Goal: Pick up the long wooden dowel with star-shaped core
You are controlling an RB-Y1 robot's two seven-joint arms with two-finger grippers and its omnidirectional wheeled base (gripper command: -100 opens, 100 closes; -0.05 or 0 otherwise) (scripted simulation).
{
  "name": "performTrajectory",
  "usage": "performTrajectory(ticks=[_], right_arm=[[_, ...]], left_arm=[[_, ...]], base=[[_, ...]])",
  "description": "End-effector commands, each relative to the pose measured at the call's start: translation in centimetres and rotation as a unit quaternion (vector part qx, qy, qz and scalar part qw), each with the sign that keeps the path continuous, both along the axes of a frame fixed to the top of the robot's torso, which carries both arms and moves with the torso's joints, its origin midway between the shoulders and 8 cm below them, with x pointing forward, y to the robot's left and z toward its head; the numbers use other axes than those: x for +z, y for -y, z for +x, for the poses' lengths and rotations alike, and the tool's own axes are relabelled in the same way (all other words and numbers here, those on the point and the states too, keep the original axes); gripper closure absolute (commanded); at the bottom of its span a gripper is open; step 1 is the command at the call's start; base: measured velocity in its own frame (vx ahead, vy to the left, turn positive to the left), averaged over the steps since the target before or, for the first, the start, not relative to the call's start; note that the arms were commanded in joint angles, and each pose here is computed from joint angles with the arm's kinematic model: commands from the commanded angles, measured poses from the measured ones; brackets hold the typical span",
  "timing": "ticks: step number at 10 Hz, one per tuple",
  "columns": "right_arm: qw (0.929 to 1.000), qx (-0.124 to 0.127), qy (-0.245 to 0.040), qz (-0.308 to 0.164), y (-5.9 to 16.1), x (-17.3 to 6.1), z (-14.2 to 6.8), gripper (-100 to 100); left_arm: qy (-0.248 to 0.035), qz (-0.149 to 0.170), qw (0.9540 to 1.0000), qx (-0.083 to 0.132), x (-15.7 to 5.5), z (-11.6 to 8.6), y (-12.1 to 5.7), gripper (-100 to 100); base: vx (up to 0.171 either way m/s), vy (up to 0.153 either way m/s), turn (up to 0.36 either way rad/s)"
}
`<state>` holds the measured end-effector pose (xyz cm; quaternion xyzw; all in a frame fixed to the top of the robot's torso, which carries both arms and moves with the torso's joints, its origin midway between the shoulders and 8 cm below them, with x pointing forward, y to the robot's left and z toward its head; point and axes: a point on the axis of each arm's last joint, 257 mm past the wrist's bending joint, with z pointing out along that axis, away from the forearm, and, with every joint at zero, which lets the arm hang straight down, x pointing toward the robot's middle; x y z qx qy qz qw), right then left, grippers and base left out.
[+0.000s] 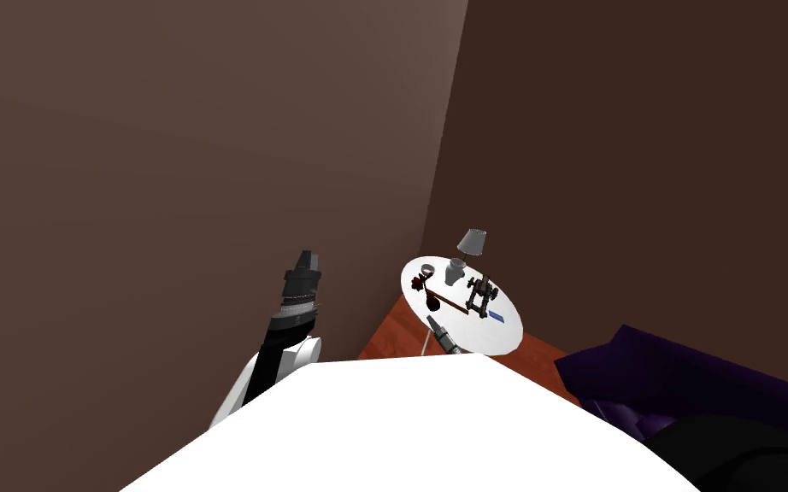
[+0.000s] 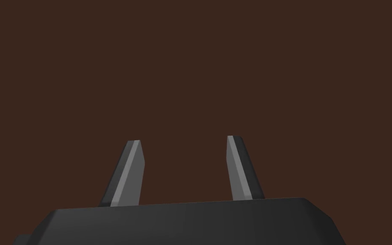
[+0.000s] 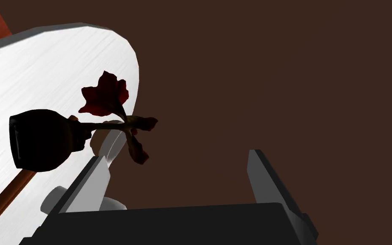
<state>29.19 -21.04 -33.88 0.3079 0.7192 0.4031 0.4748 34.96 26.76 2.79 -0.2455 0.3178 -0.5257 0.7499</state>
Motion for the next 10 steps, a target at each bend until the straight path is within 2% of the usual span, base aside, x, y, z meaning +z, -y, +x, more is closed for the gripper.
performTrajectory(ticks=[1,3,4,5,6,7,8,9,10], right_arm=[[0.9996,0.011,-0.025,-0.011,-0.9,-2.5,-1.4,-100],[0.9994,0.009,-0.032,-0.014,-0.7,-3.2,-1.7,-100],[0.9968,0.031,-0.067,-0.033,-1.2,-5.9,-4.1,-100],[0.9959,0.029,-0.078,-0.036,-0.8,-6.9,-4.7,-100],[0.9903,0.050,-0.116,-0.057,-0.9,-9.7,-7.6,-100],[0.9895,0.049,-0.122,-0.059,-0.6,-10.2,-8.0,-100],[0.9818,0.071,-0.157,-0.079,-0.6,-12.7,-11.0,-100],[0.9805,0.070,-0.165,-0.082,-0.3,-13.3,-11.5,-100],[0.9728,0.094,-0.188,-0.097,-0.6,-14.7,-13.9,-100]], left_arm=[[0.000,0.000,1.0000,0.000,0.0,0.0,0.0,0],[0.000,0.000,1.0000,0.000,0.0,0.0,0.0,0],[0.000,0.000,1.0000,0.000,0.0,0.0,0.0,0],[0.000,0.000,1.0000,0.000,0.0,0.0,0.0,0],[0.000,0.000,1.0000,0.000,0.0,0.0,0.0,0],[0.000,0.000,1.0000,0.000,0.0,0.0,0.0,0],[0.000,0.000,1.0000,0.000,0.0,0.0,0.0,0],[0.000,0.000,1.0000,0.000,0.0,0.0,0.0,0],[0.000,0.000,1.0000,0.000,0.0,0.0,0.0,0]], base=[[-0.037,-0.024,0.135],[-0.006,-0.003,-0.036],[-0.019,-0.007,0.379],[-0.024,-0.023,0.217],[-0.036,-0.013,0.320],[-0.030,-0.017,0.154],[-0.032,-0.012,0.322],[-0.027,-0.013,0.181],[-0.033,-0.002,0.351]])
